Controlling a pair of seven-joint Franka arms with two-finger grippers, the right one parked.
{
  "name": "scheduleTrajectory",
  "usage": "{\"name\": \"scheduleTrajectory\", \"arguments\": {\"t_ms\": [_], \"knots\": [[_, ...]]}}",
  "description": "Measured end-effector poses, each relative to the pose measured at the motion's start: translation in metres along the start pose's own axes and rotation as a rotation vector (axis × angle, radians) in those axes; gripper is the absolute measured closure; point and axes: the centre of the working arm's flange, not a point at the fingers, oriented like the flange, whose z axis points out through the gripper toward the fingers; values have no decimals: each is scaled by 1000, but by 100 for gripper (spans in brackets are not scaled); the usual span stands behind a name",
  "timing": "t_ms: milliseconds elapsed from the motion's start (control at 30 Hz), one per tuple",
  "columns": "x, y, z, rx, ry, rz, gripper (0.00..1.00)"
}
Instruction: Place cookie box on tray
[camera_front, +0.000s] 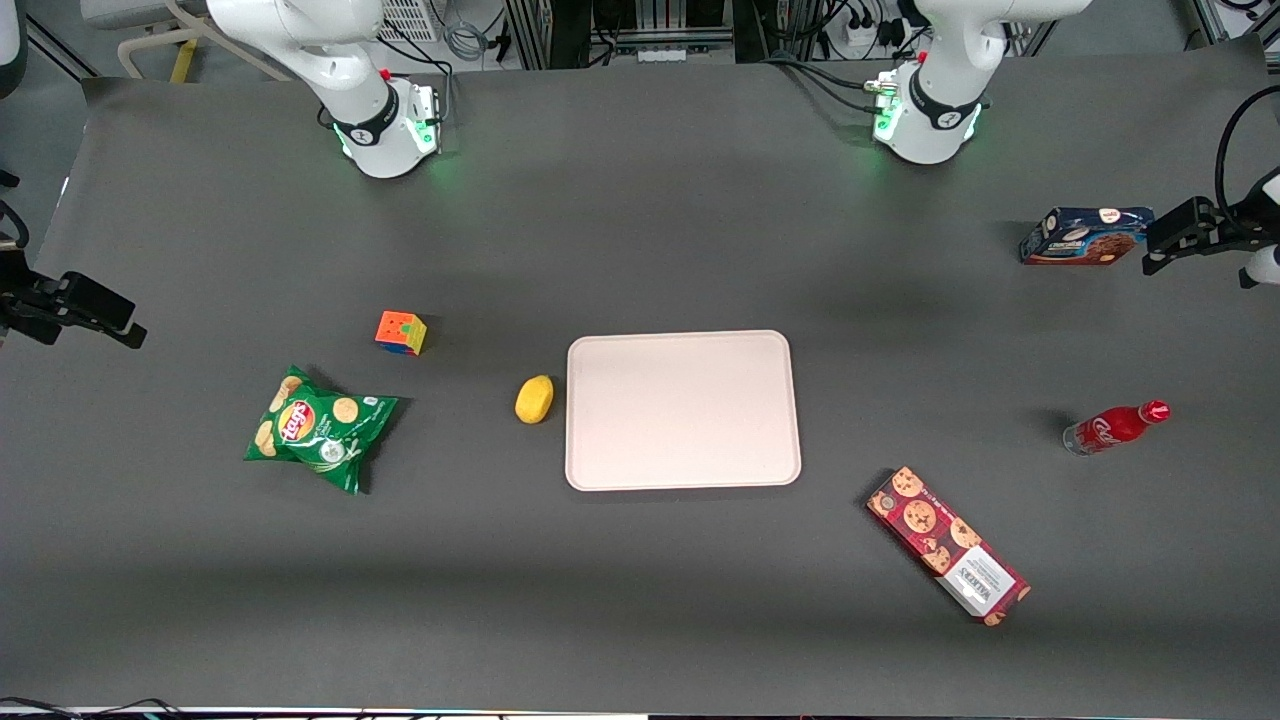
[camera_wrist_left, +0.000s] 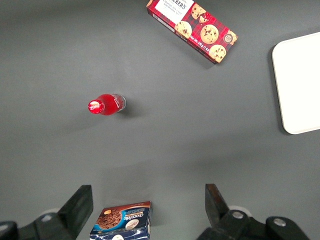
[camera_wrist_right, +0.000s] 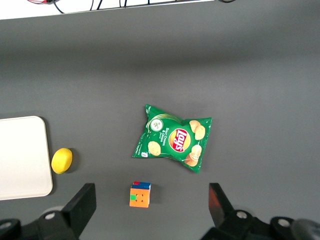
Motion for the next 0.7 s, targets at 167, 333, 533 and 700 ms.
{"name": "scheduleTrajectory", "arguments": {"t_ms": [167, 333, 533, 700], "knots": [[0, 0, 0, 0, -1, 0, 0], [0, 0, 0, -1, -1, 0, 0], [1, 1, -1, -9, 5, 0, 0], [2, 5, -5, -48, 22, -10, 0]]}}
